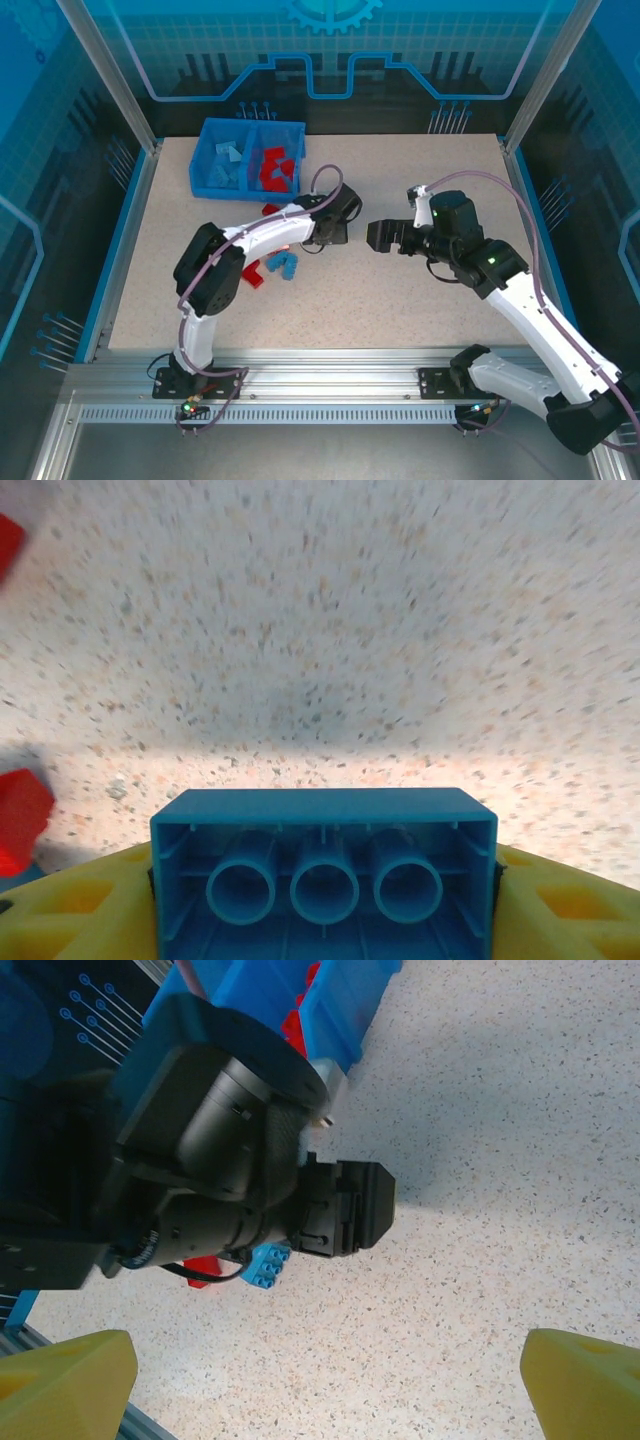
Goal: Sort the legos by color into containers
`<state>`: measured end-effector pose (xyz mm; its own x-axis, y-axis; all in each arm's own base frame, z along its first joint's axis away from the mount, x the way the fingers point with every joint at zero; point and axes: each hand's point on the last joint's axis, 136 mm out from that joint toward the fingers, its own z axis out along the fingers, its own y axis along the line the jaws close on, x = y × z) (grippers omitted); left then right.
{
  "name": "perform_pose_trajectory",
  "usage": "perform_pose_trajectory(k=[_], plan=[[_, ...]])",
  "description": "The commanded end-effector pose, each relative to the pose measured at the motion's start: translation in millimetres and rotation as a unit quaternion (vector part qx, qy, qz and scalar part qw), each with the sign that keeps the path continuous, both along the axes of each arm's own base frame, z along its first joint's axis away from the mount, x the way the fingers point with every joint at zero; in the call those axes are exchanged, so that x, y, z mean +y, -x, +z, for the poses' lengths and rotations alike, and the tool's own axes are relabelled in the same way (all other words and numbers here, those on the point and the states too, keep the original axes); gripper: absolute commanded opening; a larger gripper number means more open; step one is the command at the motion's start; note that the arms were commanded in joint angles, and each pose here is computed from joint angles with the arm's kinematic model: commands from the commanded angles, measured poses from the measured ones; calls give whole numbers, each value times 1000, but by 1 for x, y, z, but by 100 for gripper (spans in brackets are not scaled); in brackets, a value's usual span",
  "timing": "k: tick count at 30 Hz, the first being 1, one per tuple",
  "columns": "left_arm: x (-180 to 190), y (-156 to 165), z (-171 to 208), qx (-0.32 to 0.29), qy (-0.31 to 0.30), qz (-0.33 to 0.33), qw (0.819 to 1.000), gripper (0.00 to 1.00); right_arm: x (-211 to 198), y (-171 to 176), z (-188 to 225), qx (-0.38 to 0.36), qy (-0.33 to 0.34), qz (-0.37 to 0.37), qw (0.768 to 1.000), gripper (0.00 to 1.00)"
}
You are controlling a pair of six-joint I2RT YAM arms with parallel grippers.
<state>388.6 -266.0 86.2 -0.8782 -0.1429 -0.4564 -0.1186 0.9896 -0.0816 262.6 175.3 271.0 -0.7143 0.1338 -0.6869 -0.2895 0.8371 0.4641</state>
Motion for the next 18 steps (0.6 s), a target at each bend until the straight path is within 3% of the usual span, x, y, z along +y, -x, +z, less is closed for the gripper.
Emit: perform_pose_trajectory(k=[1,5,12,18], plan=[[16,-11,52,-49,-5,2,999,46,-8,0,1,0,-2,-17,1000,100],[55,-37,95,-99,-14,33,994,47,-8,0,2,-2,-2,-17,1000,100],[173,-113,162,-180,-8,134,974,47,-9,3,3,-2,-8,-18,1000,100],[257,-176,150,-179,-14,218,959,47,-16,9,9,-12,-5,-23,1000,100]])
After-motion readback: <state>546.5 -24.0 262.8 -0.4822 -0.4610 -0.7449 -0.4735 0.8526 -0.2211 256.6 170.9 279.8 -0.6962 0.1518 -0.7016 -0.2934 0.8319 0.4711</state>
